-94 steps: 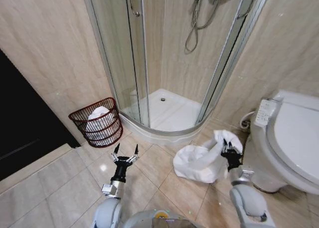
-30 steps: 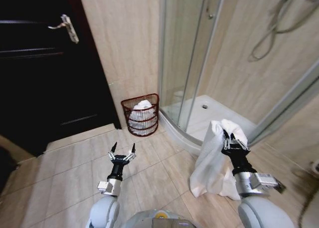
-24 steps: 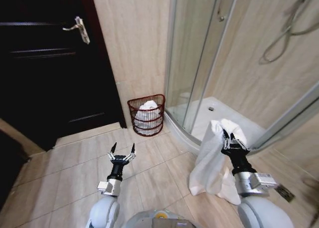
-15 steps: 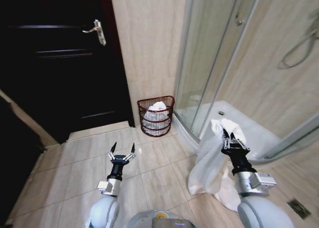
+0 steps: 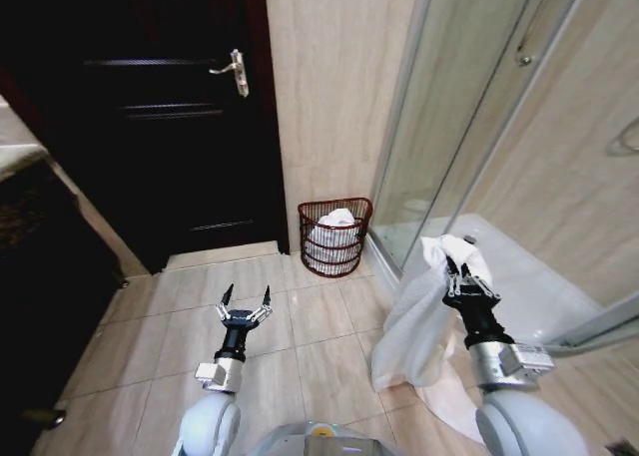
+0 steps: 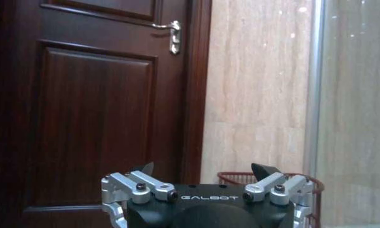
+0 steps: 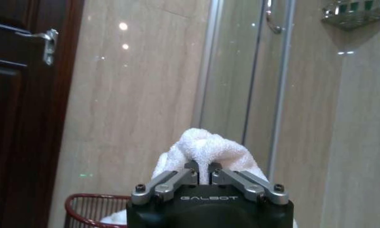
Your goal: Discard the used towel into the hamper.
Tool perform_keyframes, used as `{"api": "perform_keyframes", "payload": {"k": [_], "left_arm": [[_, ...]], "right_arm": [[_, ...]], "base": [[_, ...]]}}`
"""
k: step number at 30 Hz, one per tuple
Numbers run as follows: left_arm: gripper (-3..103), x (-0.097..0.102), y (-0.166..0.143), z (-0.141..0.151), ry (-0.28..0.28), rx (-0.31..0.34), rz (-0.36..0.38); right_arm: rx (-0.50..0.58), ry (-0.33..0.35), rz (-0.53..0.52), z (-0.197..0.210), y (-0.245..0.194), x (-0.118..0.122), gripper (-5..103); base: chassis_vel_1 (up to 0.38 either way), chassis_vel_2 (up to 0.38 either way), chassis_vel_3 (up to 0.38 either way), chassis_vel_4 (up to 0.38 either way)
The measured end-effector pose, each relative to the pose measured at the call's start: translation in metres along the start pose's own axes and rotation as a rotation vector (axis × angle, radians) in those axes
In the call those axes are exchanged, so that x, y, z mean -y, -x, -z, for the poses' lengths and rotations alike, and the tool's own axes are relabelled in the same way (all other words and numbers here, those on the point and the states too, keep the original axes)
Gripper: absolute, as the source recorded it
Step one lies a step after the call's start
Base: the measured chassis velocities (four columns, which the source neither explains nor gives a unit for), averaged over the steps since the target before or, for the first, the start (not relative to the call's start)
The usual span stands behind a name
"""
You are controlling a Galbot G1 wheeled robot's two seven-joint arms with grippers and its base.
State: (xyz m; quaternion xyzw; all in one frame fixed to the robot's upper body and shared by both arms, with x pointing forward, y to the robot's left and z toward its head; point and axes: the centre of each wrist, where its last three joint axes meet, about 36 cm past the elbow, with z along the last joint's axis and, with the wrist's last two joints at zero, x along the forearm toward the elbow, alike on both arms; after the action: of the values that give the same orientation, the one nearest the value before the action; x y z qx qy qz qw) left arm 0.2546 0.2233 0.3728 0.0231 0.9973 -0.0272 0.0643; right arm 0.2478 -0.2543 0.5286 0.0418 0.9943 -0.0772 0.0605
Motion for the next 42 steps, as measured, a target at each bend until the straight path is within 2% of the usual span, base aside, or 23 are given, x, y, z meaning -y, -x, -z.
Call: {"api": "perform_keyframes", "payload": {"k": [14,28,42], "left_arm": [[100,0.0011,-0.0005,0.0042,0.021,-0.004,0.010],[100,0.0031,-0.0052,0.0074,0.017,-0.019,0.025],[100,0.0044,-0.0060,0.0094,0.034,0.000,0.029]], "right_arm": [[0.001,0.005,-0.004,-0.0002,0.0004,0.0008,7],[0.002,0.006,-0.003,-0.0013,-0.0022,0.0005,7],[-0.010,0.003,-0.004,-0.0026,-0.0050,0.0009,7]], "base": [[0.021,0.021,0.014,0.021],[0.000,0.000,0.000,0.000],[0.008,0.009,0.011,0.006]]}}
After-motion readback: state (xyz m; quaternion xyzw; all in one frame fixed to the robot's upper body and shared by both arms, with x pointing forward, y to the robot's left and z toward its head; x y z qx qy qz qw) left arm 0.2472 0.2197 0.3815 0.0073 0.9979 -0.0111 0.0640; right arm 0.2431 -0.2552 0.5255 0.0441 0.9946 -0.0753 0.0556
